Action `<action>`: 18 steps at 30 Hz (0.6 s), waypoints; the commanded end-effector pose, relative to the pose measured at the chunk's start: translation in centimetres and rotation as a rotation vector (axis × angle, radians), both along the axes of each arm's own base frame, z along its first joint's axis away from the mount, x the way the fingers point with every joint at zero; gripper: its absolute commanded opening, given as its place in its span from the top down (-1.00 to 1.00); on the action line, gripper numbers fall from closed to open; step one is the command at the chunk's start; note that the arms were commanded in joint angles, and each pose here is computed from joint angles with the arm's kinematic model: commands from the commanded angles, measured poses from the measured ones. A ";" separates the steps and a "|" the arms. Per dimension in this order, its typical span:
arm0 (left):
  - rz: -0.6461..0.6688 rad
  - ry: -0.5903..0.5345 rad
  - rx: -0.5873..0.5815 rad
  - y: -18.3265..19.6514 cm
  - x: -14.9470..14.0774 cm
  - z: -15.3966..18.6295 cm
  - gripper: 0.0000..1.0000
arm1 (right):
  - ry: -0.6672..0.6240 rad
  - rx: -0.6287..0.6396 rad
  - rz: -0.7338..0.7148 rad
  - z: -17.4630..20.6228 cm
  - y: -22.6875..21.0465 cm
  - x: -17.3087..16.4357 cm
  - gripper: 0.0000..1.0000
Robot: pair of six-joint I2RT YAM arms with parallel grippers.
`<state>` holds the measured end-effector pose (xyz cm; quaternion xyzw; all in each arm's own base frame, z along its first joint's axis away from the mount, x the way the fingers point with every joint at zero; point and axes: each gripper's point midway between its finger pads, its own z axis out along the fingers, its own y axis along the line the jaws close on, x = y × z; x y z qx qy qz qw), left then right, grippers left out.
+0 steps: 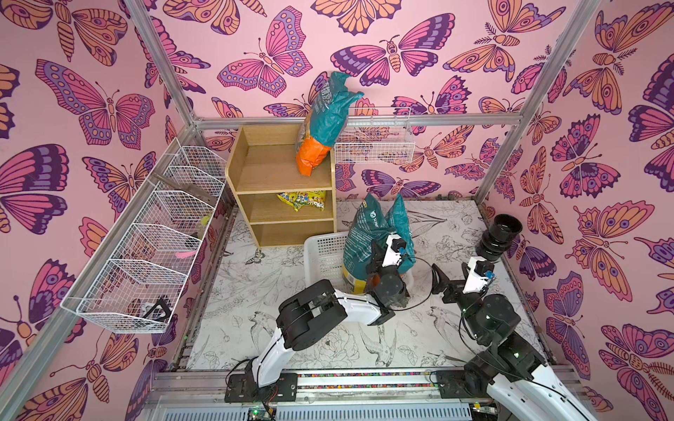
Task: Take down the fertilizer bag from the shelf
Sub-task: Place the fertilizer bag in the storage box, then pick up the fertilizer bag from the shelf.
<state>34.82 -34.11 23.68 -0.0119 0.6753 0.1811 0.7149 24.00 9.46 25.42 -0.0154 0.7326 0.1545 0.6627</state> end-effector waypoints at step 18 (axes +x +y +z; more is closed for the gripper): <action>-0.051 -0.082 0.004 5.0 -3.4 21.7 -0.79 | -0.007 0.013 -0.001 0.6 0.0 0.1 -0.99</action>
